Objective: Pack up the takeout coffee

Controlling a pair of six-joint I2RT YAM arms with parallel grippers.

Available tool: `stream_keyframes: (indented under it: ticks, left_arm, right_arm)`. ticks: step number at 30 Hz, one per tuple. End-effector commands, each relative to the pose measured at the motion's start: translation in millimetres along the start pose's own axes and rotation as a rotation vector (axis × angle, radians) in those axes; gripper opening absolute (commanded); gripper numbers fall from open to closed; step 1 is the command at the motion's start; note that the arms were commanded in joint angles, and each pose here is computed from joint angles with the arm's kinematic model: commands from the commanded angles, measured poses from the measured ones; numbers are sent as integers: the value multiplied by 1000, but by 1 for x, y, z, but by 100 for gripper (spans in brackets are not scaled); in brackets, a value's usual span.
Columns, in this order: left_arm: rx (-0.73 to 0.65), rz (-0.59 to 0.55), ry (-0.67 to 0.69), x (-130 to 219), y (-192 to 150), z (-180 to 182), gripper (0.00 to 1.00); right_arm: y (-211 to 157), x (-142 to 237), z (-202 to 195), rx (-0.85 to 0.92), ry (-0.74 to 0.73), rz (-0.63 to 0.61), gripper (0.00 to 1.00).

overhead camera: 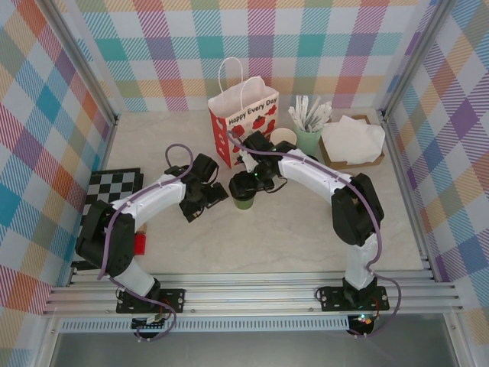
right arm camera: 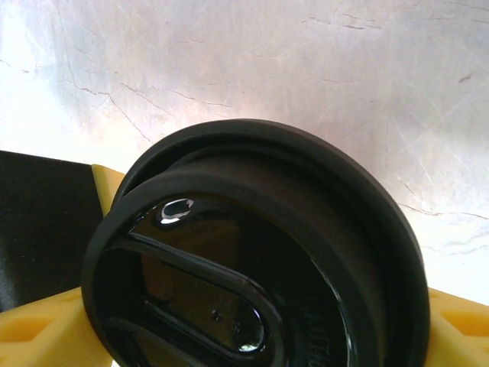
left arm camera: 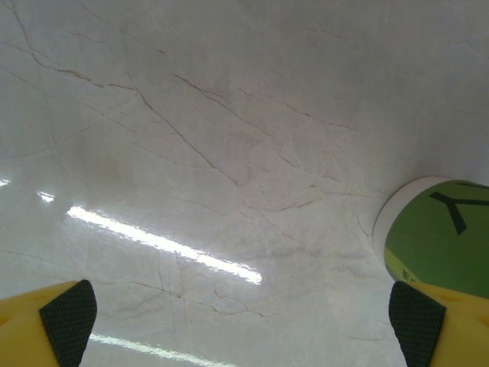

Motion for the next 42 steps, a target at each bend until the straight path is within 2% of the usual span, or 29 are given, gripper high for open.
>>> stream_keyframes:
  ticks: [1, 6, 14, 24, 33, 42]
  left_arm:
    - [-11, -14, 37, 7, 1, 7, 100]
    - [-20, -30, 46, 13, 3, 6, 100]
    - [-27, -42, 17, 14, 6, 1, 100]
    - [-33, -117, -16, 31, 5, 4, 100]
    - [-37, -146, -31, 39, 3, 7, 100]
    - [-52, -150, -29, 42, 4, 6, 100]
  right_arm:
    - [-4, 11, -4, -2, -7, -21, 76]
    - [-7, 28, -27, -61, -17, -67, 75]
    - [-3, 55, -94, -197, -60, -140, 75]
    - [29, 75, -159, -366, -135, -263, 75]
    - [54, 78, -176, -446, -79, -319, 75]
    - [58, 86, -192, -564, -133, -385, 76]
Point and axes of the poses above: each hand's point on the last joint's axis, 136 mm out from that joint toward the fingers, its own x axis back along the fingers, its own z axis along the line the jaws close on, y = z × x, the point moved 10 cm from there along x, back along the fingers, and after that the axes turned 14 degrees about -x, right-handed, at the moved point
